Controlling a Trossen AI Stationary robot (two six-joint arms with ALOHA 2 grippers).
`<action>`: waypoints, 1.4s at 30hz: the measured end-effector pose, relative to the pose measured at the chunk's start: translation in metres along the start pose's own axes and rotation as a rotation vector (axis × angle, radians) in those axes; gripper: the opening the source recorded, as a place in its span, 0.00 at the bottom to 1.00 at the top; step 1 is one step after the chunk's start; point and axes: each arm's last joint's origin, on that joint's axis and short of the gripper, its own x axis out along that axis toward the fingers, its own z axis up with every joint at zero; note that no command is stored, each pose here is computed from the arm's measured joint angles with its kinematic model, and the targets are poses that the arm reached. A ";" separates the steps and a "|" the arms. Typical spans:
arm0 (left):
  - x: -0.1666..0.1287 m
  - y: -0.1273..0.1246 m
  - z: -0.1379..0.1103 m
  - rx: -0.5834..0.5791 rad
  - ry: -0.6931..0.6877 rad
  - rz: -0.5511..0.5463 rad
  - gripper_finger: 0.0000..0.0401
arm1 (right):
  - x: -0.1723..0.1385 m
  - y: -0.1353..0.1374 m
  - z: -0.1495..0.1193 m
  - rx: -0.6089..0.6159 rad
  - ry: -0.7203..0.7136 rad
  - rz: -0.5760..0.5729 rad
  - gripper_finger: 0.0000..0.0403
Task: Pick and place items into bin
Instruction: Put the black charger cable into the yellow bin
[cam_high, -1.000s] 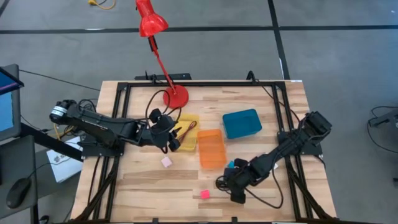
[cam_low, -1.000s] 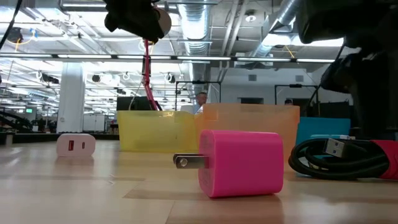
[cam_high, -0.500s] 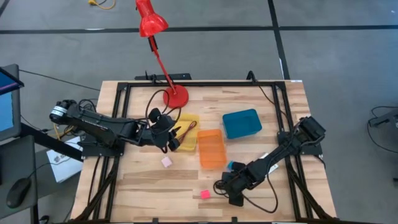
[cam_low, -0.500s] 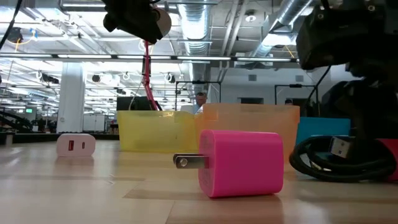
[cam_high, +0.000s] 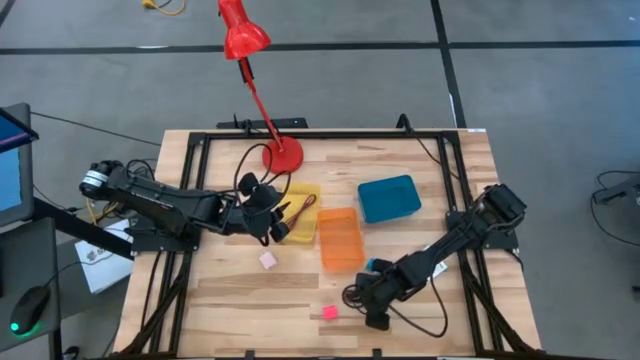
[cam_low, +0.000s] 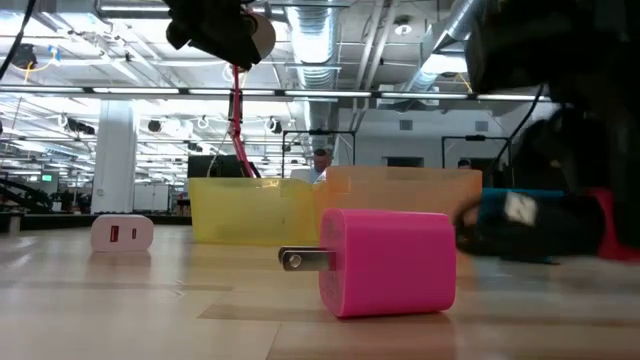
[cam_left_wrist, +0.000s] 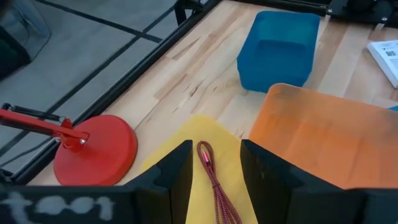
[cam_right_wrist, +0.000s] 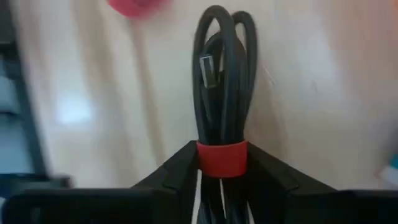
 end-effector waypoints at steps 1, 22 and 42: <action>-0.001 0.001 0.000 0.004 -0.003 -0.001 0.31 | -0.002 0.001 0.001 0.000 -0.012 0.012 0.22; -0.071 0.059 0.025 -0.041 -0.210 -0.098 0.31 | -0.096 -0.031 0.092 -0.314 -0.888 -0.335 0.18; -0.078 0.073 0.014 0.010 -0.147 -0.051 0.31 | -0.040 -0.149 0.194 -0.734 -0.522 -0.476 0.18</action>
